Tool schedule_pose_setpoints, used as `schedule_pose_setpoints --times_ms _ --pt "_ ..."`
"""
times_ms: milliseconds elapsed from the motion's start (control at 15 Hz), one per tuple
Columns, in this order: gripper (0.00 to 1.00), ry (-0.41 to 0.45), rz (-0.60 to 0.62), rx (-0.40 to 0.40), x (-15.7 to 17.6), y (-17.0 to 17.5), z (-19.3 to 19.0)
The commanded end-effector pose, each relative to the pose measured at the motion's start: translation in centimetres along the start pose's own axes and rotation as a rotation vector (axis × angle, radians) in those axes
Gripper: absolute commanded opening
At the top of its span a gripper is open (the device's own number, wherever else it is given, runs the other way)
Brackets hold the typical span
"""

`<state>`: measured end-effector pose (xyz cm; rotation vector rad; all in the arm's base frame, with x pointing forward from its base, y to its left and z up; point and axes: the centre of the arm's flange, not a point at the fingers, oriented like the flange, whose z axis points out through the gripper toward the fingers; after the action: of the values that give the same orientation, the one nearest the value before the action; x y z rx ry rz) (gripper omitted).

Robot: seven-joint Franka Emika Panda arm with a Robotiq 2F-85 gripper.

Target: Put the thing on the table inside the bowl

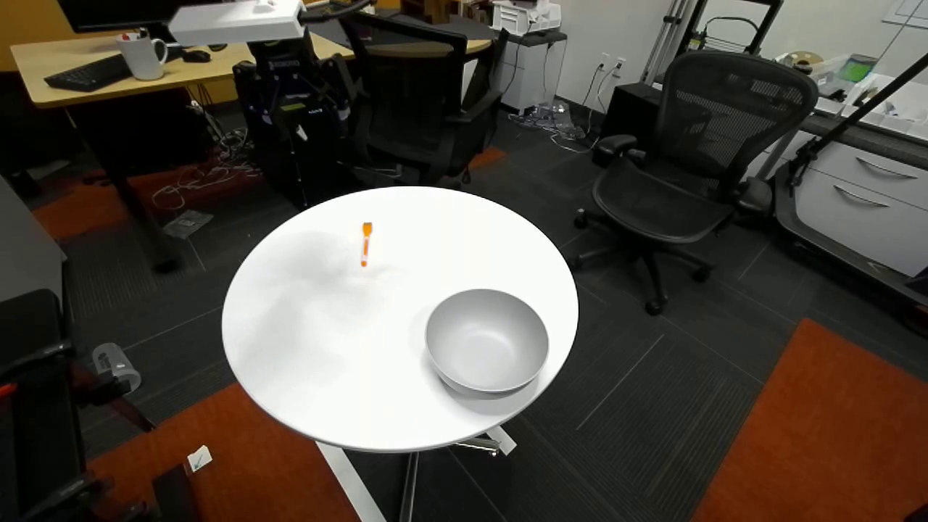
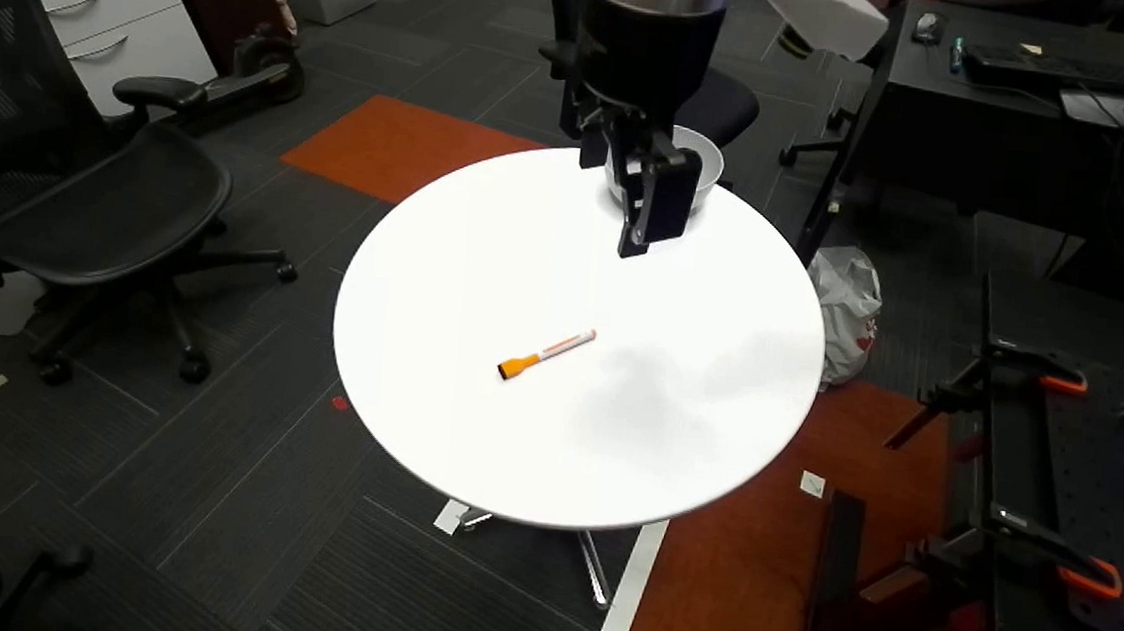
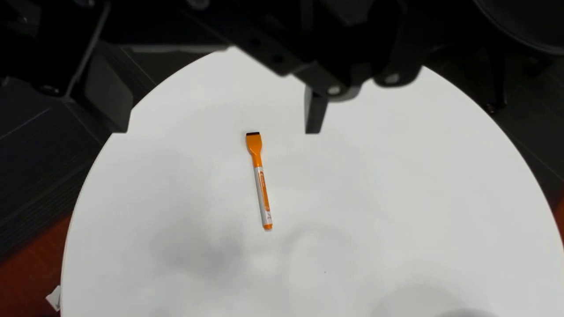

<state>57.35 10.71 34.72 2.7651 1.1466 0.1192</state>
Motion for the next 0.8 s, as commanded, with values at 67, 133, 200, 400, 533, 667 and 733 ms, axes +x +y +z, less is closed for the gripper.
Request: schedule_pose_setpoints --times_ms 67,133,200,400,533,667,733 --pt "1.00 0.026 -0.083 0.060 1.7 2.2 2.1" --pt "1.00 0.029 -0.101 0.072 1.7 2.4 2.5" --pt "1.00 0.028 -0.120 0.082 1.7 2.7 2.9" --pt "1.00 0.007 -0.089 0.068 1.0 1.5 3.2" --pt "1.00 0.007 -0.091 0.068 1.1 1.4 3.2" --pt "1.00 0.007 -0.091 0.068 1.1 1.4 3.2" --pt "1.00 0.007 -0.091 0.068 1.1 1.4 3.2"
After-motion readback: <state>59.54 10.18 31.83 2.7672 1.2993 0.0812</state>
